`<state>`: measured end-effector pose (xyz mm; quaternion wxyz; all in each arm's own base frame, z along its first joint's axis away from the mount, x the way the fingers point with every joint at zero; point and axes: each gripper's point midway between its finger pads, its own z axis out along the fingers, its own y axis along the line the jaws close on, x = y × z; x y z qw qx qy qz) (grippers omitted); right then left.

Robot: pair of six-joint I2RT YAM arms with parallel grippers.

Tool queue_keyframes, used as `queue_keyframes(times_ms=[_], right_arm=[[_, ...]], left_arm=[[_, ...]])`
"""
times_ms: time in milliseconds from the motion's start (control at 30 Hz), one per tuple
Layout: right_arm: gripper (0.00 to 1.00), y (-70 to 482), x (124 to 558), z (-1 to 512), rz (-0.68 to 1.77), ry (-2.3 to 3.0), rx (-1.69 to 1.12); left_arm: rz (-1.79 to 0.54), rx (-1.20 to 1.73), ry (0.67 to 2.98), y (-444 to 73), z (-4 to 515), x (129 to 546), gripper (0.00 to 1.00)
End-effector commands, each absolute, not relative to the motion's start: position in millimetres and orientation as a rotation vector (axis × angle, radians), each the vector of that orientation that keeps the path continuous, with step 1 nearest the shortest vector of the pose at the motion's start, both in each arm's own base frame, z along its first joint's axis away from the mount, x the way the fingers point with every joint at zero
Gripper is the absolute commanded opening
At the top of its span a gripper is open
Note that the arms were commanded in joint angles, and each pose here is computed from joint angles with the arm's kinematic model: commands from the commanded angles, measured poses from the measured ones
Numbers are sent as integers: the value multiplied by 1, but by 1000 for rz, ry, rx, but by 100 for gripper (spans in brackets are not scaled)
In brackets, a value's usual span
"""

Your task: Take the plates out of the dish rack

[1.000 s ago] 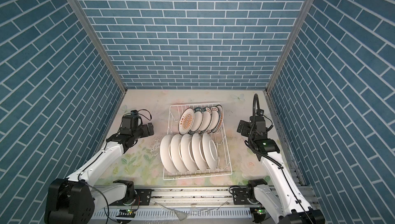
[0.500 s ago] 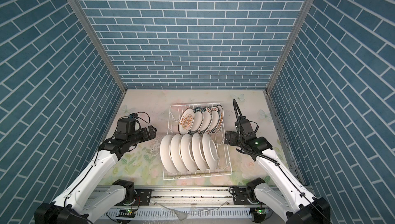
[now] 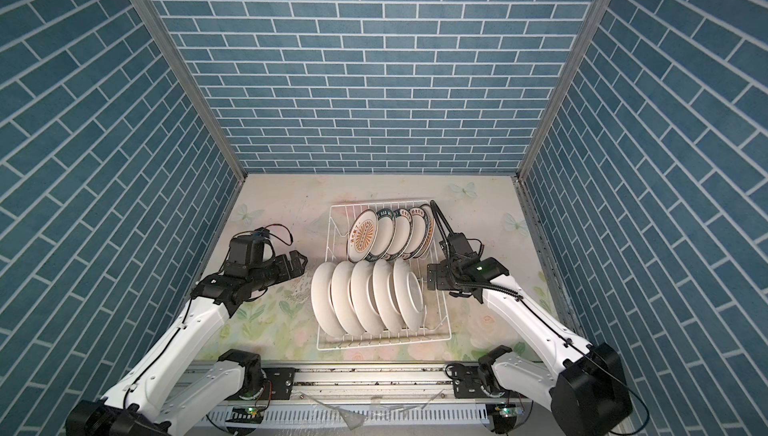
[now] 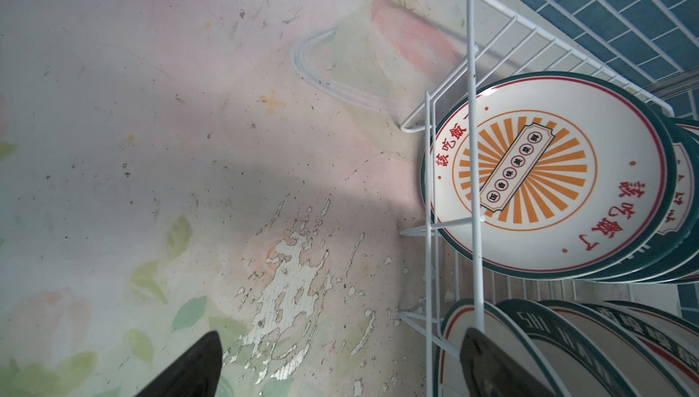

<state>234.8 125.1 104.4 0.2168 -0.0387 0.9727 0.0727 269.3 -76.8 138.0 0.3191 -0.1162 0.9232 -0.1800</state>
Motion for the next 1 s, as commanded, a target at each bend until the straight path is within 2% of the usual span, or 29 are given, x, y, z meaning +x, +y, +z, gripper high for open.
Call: queue_keyframes(times_ms=[0, 233, 500, 800, 967], right_arm=[[99, 125, 240, 117, 151, 2684, -130], [98, 126, 242, 115, 143, 2671, -158], [79, 123, 246, 103, 100, 2691, -133], [73, 127, 253, 98, 75, 2705, -172], [64, 120, 263, 98, 54, 2708, -135]], left_arm=[[-477, -300, 2442, -78, 134, 268, 99], [-462, -303, 2429, -76, 135, 268, 99], [-480, -298, 2438, -79, 131, 269, 99], [-483, -297, 2448, -80, 128, 268, 99], [-472, -299, 2455, -79, 125, 269, 99]])
